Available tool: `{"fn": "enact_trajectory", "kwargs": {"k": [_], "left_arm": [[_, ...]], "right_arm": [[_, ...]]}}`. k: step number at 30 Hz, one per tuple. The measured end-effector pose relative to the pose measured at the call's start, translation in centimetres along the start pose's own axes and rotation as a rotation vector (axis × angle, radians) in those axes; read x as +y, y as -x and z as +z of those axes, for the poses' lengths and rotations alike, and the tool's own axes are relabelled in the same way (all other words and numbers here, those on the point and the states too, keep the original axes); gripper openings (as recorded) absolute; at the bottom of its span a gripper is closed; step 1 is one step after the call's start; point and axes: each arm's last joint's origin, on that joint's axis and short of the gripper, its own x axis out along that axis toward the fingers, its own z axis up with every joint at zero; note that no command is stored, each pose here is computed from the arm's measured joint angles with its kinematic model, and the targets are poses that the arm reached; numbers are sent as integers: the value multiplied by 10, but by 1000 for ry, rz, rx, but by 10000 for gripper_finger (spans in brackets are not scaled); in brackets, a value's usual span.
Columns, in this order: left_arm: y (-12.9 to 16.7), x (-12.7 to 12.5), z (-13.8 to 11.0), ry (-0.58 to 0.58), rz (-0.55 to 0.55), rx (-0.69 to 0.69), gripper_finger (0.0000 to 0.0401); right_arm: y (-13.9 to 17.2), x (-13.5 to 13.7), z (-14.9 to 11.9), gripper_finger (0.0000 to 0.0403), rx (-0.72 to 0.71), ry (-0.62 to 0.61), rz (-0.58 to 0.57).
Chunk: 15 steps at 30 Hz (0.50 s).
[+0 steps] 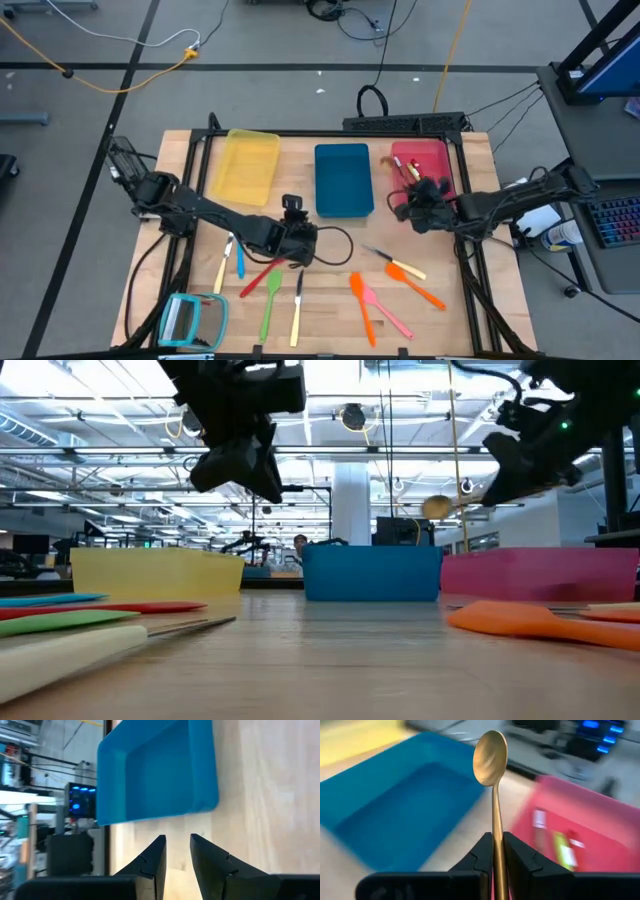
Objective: Pick & Place Kitchen Items
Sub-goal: Put the gold serving spoon into the red bin
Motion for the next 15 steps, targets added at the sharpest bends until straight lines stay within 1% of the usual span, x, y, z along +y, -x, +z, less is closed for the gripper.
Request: {"fn": "enact_trajectory", "kwargs": {"k": [3,6,9,15], "left_arm": [[-3,-1,0,3,-64,2,93],[-4,0,1,19,-100,-10,93],[-6,2,1,24,-116,-8,93],[-10,5,1,35,-110,1,93]], "right_arm": [[-3,-12,-5,21,29,-72,-102],[-9,-18,-10,21,38,-126,-152],[-17,-23,-21,27,67,-167,-172],[-30,-35,-49,34,184,-212,-180]]}}
